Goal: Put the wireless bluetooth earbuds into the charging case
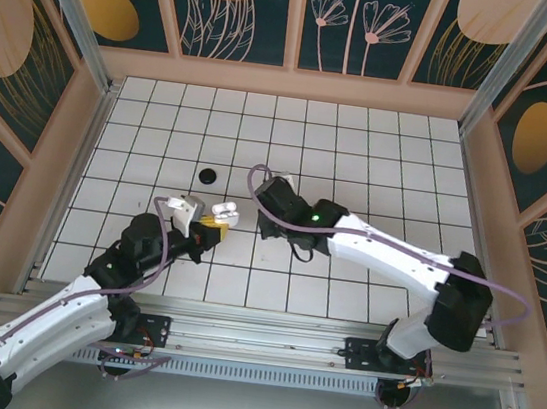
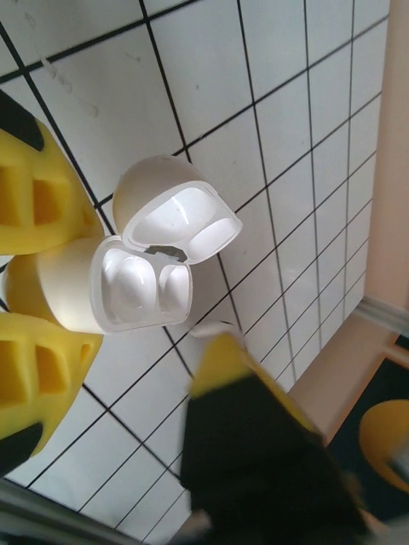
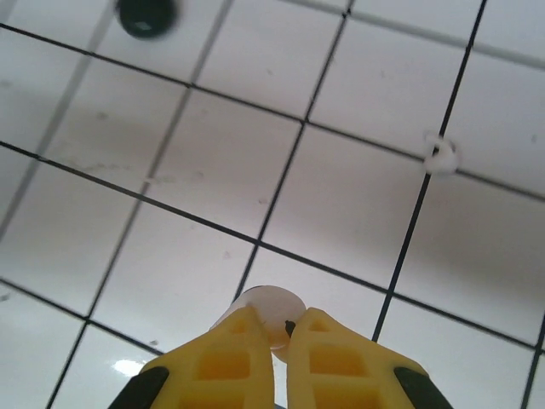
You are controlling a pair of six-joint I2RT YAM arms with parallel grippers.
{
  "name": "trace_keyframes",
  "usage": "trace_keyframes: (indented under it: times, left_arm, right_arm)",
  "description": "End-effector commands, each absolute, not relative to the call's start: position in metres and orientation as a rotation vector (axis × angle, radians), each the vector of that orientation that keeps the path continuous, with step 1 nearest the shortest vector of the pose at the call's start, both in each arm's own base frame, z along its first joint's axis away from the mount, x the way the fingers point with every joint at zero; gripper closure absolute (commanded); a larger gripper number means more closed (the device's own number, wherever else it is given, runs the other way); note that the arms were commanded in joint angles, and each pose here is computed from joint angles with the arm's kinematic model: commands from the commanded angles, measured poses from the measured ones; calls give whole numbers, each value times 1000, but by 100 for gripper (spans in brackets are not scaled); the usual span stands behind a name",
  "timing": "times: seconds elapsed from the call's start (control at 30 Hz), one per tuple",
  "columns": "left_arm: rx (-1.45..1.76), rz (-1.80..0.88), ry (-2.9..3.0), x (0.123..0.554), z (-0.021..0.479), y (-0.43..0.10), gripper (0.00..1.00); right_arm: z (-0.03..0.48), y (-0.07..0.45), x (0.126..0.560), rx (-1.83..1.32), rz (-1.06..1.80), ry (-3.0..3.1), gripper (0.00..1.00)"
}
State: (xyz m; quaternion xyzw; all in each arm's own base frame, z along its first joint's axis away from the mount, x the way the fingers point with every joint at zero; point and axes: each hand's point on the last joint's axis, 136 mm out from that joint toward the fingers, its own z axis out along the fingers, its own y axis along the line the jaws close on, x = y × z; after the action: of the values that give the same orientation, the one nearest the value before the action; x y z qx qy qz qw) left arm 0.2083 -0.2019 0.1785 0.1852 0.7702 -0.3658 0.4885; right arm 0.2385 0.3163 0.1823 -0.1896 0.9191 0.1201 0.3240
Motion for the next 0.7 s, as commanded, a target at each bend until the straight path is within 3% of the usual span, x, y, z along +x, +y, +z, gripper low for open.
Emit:
trace_keyframes:
  times: [0.0,0.27,0.67]
  left_arm:
    - [545,-962,1749,205,211,-217,100]
    - [610,-990,1691,206,220,-229,100]
    - [702,-1049,1540,191,247,-236,100]
  right_arm:
    - [219,316,233,-624,342,2266,100]
    - [286,331,208,-774,470,2001,100]
    - [311,357,189,-873,370,1745,100]
